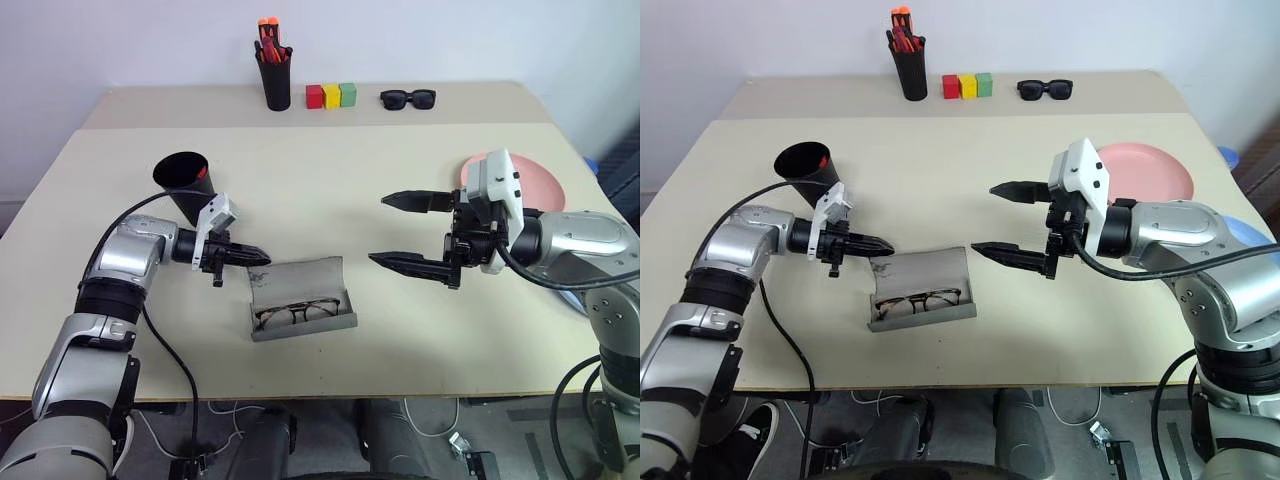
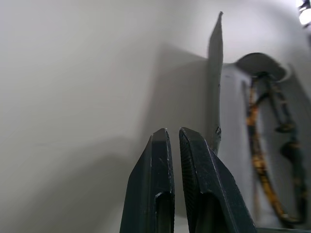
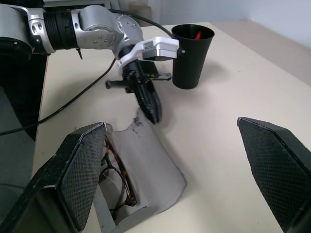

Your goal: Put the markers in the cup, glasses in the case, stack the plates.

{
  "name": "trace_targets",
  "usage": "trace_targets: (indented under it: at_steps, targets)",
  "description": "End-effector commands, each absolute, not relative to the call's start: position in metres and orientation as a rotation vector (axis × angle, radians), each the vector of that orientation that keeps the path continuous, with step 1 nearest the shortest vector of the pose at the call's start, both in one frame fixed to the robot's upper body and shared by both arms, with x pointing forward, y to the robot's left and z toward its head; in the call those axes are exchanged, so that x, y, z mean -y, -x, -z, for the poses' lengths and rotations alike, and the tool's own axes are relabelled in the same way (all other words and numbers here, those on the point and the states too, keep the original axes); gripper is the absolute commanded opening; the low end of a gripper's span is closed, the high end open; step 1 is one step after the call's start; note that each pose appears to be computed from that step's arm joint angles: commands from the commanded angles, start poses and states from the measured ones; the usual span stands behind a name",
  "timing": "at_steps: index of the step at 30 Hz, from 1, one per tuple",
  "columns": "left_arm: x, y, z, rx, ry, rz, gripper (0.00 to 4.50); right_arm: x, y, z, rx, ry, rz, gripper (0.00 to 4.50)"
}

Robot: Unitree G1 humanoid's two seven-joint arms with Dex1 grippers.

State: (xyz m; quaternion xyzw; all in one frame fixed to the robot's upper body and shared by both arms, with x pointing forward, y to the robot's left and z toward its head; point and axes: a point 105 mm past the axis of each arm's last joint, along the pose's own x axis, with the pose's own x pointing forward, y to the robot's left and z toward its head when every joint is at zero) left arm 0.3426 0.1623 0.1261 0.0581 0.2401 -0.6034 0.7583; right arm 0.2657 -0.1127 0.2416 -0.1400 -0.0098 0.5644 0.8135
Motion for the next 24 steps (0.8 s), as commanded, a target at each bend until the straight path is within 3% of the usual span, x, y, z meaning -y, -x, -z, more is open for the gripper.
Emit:
trace_targets:
  at_steps: [1,19,24]
  targets:
    - [-0.160,-0.336,-0.141,-0.513,-0.122,1.369,0.32,0.112,-0.262,-0.250,0.066,0.334,-1.201,4.42]
    - [-0.134,-0.282,-0.127,-0.605,-0.093,1.540,0.32,0.116,-0.266,-0.248,0.062,0.358,-1.178,4.42]
    - [-0.133,-0.278,-0.126,-0.608,-0.098,1.530,0.32,0.117,-0.267,-0.247,0.064,0.367,-1.167,4.42]
